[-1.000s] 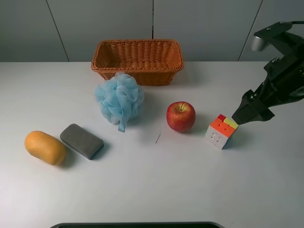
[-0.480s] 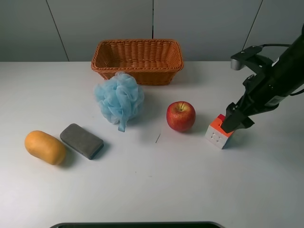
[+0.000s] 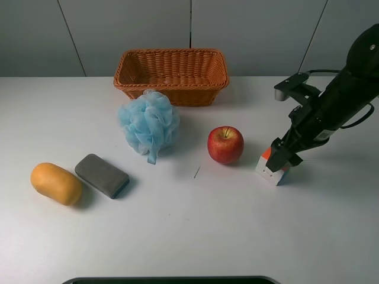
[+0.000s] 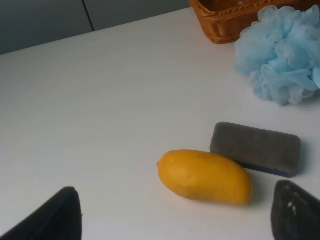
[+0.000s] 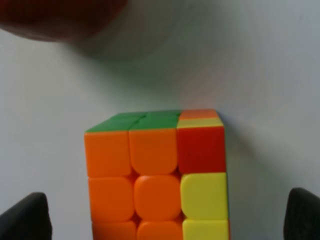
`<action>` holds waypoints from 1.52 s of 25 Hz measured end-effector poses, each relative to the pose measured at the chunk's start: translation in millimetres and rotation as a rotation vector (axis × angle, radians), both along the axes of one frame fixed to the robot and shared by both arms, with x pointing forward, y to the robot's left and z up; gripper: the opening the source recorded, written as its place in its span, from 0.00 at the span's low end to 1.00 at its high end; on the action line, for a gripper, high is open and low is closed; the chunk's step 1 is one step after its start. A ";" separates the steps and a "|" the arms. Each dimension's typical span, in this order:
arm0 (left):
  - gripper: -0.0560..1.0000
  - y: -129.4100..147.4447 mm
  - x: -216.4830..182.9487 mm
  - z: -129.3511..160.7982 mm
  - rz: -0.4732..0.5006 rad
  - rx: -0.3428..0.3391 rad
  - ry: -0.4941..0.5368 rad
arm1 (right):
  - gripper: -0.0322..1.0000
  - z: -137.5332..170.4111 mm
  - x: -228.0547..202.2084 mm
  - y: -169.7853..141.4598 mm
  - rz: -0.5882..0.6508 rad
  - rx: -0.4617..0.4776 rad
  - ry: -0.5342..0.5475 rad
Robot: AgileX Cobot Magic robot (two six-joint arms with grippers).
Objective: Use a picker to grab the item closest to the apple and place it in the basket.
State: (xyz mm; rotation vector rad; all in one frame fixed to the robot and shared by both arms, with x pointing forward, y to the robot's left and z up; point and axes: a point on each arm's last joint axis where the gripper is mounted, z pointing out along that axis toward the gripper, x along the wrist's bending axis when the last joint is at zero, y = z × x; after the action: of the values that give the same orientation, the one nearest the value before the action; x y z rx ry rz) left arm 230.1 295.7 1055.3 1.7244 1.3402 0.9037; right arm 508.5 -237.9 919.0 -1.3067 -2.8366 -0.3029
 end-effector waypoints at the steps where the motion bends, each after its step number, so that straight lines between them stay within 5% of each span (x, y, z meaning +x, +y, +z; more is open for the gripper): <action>1: 0.74 0.0 0.0 0.0 0.000 0.000 0.000 | 0.71 -3.6 0.8 0.3 -0.003 0.001 0.007; 16: 0.74 0.0 0.0 0.0 0.000 0.000 0.000 | 0.71 -40.5 9.6 4.1 -0.012 0.017 0.071; 18: 0.74 0.0 0.0 0.0 0.000 0.000 0.000 | 0.67 -40.5 9.7 4.1 -0.013 0.017 0.069; 21: 0.74 0.0 0.0 0.0 0.000 0.000 0.000 | 0.46 -40.5 10.0 4.2 -0.013 0.018 0.067; 30: 0.74 0.0 0.0 0.0 0.000 0.000 0.000 | 0.46 -40.1 11.0 4.5 -0.012 0.019 0.070; 38: 0.74 0.0 0.0 0.0 0.000 0.000 0.000 | 0.46 13.8 38.7 8.1 -0.079 -0.009 0.168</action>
State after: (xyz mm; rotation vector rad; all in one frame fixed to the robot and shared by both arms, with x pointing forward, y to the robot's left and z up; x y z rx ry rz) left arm 230.1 295.7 1055.3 1.7244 1.3402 0.9037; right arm 547.2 -229.8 932.8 -1.3782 -2.6568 -0.1719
